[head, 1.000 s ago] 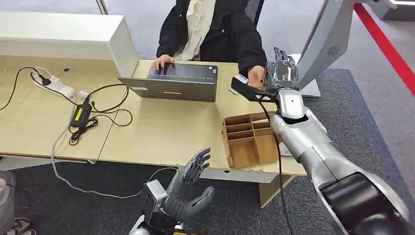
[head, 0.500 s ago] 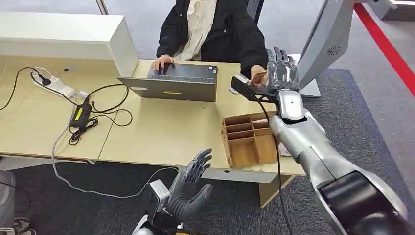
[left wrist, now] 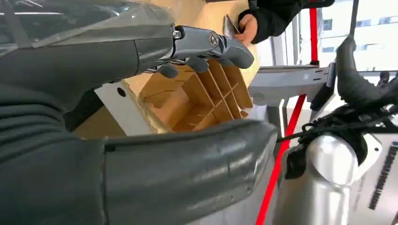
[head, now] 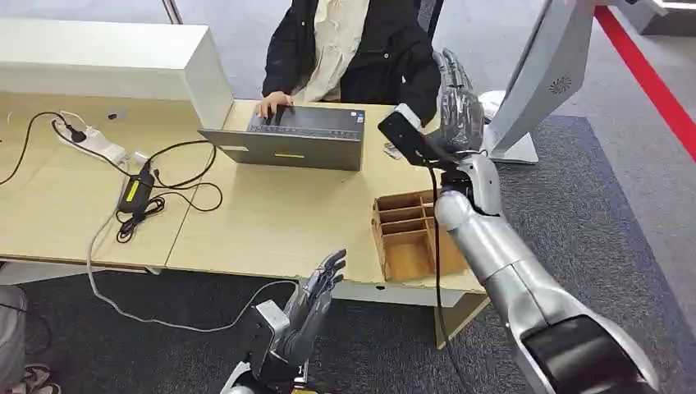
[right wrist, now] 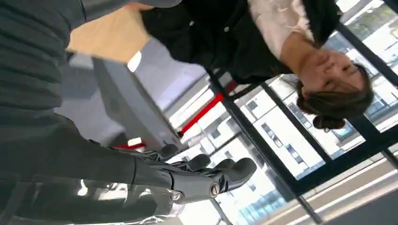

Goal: Pass the card to the sensor for recognition and then transmit it.

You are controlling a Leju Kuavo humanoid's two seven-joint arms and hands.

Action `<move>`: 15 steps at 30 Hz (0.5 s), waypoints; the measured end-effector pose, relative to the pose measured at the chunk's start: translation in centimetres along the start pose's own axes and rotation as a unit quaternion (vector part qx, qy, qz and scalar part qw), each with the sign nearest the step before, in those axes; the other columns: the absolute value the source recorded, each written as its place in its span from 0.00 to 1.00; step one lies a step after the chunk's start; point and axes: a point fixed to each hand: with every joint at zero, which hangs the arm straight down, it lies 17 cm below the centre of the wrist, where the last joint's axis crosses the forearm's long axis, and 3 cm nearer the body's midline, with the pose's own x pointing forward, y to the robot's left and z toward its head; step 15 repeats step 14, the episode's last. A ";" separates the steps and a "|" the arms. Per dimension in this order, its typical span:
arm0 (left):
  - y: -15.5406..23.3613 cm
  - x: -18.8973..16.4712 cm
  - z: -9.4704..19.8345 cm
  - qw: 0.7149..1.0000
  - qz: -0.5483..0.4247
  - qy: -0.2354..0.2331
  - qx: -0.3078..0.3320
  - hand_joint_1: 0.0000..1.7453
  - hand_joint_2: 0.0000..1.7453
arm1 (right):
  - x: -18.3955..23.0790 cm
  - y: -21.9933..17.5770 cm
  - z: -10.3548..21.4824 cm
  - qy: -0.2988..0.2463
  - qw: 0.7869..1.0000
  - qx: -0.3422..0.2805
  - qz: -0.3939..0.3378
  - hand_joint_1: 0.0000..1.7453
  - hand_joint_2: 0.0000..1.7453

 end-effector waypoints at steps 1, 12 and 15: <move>0.1 0.0 0.1 1.000 -0.003 0.004 0.003 0.00 1.00 | -0.7 0.1 1.1 0.020 0.999 -0.003 -0.036 0.00 1.00; 1.9 0.7 1.2 0.999 -0.015 0.006 0.037 0.00 1.00 | -3.2 -2.1 12.1 0.101 0.942 -0.072 -0.311 0.00 1.00; 2.2 0.8 1.3 0.999 -0.016 0.005 0.040 0.00 1.00 | -3.0 -2.6 13.5 0.098 0.936 -0.082 -0.327 0.00 1.00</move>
